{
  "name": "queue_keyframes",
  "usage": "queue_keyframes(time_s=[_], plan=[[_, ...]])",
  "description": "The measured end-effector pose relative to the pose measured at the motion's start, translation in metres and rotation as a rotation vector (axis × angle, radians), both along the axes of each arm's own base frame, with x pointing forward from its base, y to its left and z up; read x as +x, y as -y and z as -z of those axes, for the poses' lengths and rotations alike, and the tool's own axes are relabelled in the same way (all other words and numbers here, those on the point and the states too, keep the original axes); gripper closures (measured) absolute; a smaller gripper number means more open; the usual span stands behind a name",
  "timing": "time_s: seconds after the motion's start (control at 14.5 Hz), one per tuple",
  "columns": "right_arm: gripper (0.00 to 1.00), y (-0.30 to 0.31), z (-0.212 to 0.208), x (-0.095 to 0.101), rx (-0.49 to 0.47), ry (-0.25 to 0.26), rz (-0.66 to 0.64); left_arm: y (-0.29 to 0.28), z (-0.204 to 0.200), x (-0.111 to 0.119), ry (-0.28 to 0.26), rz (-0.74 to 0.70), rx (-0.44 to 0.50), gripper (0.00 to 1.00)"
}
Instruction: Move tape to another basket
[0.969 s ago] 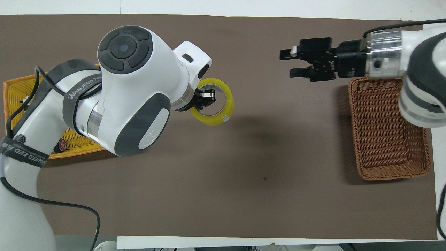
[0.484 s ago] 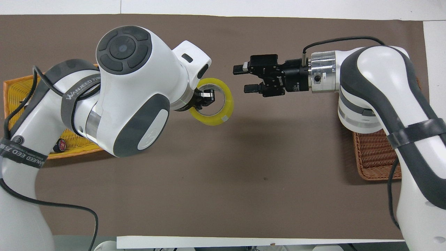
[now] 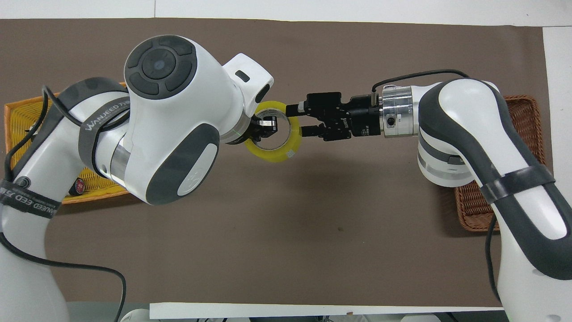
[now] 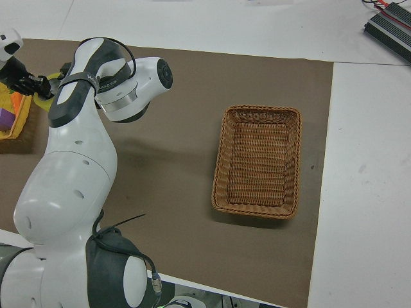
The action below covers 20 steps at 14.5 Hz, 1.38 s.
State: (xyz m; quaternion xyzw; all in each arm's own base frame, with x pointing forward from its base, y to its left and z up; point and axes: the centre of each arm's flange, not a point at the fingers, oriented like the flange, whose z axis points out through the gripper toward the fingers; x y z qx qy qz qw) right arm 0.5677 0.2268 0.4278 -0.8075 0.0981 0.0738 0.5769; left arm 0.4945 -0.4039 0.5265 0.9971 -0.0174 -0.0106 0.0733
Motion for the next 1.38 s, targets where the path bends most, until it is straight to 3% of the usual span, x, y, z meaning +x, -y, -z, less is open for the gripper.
queue_keyframes(time_s=[0.48,0.62,0.76,0.9,1.38], plan=[[0.02,-0.0023,-0.0027,-0.0019,-0.005,0.007,-0.01,-0.0007,0.002,-0.0001,-0.003,0.0,0.004,0.78],[0.14,-0.0022,-0.0036,-0.0024,-0.01,0.011,-0.013,-0.0008,0.0022,0.0,-0.003,0.0,0.004,0.78],[0.19,-0.002,-0.0057,-0.003,-0.014,0.016,-0.017,-0.0007,0.0024,-0.0002,-0.004,0.0,0.005,0.78],[0.44,-0.0016,-0.0064,-0.0034,-0.016,0.018,-0.019,-0.001,0.0026,-0.0005,-0.006,0.0,0.006,0.78],[0.44,-0.002,-0.0066,-0.0038,-0.016,0.018,-0.021,-0.0013,0.0022,-0.0012,-0.008,0.0,0.007,0.78]])
